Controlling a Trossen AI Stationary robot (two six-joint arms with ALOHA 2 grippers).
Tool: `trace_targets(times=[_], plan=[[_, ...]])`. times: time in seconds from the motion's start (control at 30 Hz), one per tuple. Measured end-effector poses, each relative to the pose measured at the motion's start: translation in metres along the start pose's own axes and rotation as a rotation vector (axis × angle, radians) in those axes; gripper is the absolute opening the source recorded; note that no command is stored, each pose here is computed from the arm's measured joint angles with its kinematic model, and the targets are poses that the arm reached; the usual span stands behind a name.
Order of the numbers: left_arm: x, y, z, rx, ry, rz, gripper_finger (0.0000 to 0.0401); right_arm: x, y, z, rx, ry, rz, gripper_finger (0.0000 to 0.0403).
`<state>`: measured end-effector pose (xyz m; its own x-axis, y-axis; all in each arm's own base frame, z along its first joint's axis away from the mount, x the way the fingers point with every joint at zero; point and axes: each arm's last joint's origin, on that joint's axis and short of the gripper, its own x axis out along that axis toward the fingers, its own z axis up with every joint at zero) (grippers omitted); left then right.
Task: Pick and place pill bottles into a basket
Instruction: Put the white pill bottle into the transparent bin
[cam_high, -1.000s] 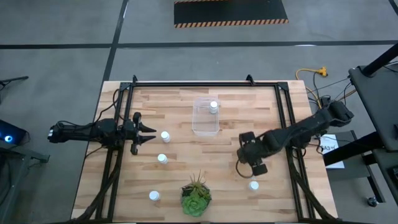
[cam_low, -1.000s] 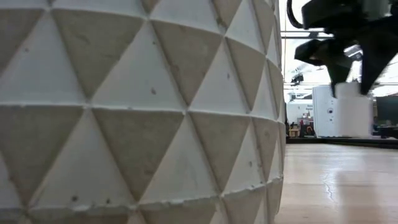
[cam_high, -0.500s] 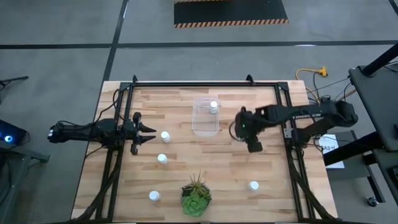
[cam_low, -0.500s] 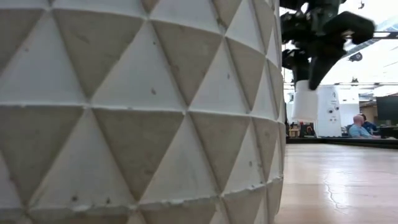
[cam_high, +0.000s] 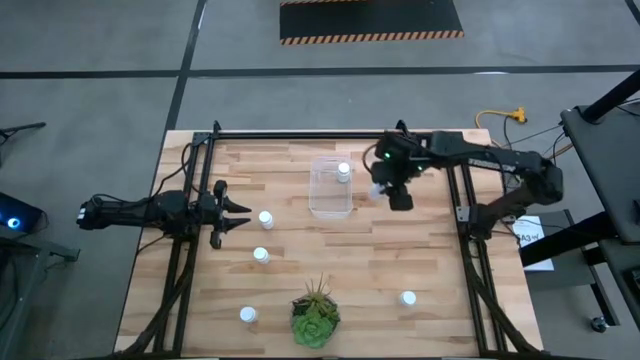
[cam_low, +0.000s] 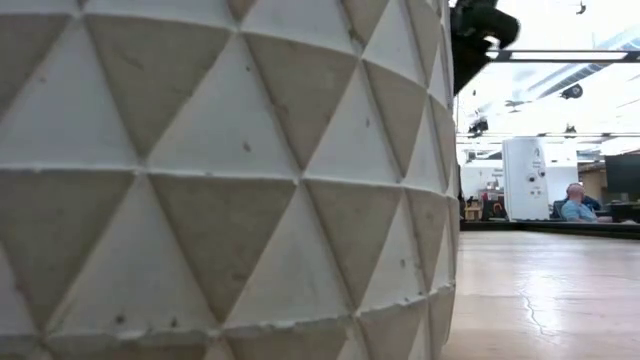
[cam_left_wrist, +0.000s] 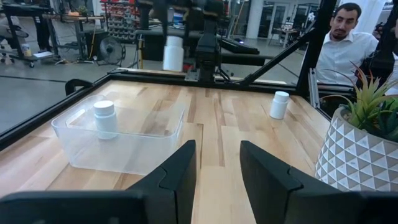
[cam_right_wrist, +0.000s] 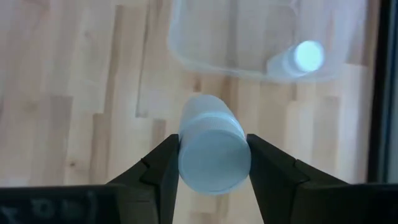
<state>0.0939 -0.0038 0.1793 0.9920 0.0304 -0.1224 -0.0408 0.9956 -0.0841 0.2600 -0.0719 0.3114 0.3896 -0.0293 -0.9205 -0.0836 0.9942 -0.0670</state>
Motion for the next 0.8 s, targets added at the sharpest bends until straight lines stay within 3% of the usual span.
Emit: trace_targets(times=[0.33, 0.8], plan=[[0.0, 0.0, 0.0, 0.0, -0.001, 0.0, 0.0107, 0.016, -0.034, 0.041, -0.044, 0.033, -0.005, 0.0147], [0.0, 0.0, 0.0, 0.0, 0.0, 0.0, 0.0107, 0.068, -0.052, 0.06, -0.097, 0.08, 0.027, 0.0147]])
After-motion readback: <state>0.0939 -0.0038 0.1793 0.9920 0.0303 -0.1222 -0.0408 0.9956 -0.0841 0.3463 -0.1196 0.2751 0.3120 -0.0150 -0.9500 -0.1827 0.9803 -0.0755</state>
